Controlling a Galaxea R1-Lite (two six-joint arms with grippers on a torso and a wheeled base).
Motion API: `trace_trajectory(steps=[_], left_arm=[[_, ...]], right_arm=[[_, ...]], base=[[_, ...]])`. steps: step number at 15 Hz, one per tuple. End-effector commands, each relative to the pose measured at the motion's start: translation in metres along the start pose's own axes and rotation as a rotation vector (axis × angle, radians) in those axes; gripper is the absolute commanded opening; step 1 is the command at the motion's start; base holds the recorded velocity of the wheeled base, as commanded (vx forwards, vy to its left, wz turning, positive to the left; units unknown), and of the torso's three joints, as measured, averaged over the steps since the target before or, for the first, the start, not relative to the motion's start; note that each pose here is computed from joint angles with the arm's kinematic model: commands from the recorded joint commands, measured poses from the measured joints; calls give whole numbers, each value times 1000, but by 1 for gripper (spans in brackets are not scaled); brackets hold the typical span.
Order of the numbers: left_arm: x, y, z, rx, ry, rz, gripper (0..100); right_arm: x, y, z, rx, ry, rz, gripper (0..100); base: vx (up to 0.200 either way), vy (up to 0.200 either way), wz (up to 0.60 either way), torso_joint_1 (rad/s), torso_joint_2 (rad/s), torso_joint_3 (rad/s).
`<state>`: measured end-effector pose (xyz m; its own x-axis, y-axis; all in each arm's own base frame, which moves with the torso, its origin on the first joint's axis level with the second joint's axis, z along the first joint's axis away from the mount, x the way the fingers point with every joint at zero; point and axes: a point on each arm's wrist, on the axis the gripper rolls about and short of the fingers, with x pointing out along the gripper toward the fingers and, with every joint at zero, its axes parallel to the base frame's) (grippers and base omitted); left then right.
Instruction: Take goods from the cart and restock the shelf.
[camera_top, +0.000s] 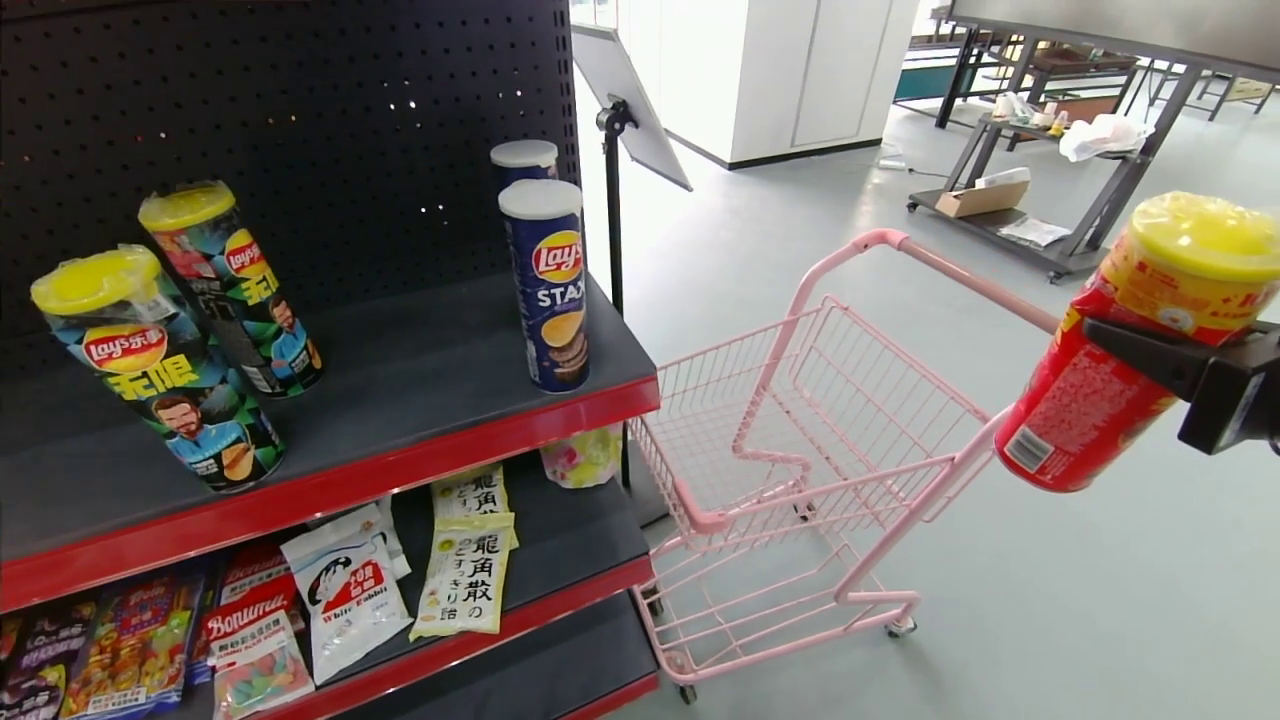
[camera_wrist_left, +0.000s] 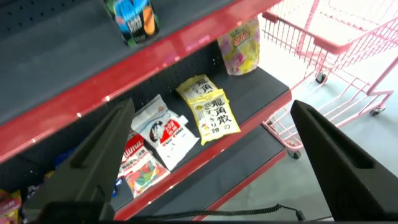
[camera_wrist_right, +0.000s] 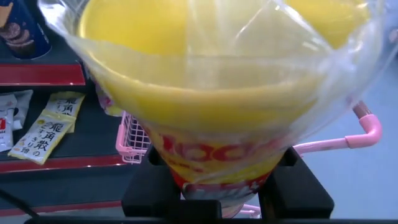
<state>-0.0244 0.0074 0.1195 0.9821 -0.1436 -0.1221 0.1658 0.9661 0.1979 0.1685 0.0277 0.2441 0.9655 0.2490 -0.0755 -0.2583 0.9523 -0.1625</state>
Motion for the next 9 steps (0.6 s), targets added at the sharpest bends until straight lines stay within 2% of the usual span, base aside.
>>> trace_trajectory(steps=[1,2,9], left_arm=[[3,1,9,1,22,-7,100],[4,1,9,0,26,-8,100],[10,4,22,-1,10,-6,100]], right_arm=[[2,1,-1,-2,5,0,0],[2,0,-1,-1,7,-1,0],[-1,0,-8,1,25,-9,0]], base=[[0,0,0,163,-369,-212],[0,0,0,154,-369,-207],[0,0,600,24,-41,-20]])
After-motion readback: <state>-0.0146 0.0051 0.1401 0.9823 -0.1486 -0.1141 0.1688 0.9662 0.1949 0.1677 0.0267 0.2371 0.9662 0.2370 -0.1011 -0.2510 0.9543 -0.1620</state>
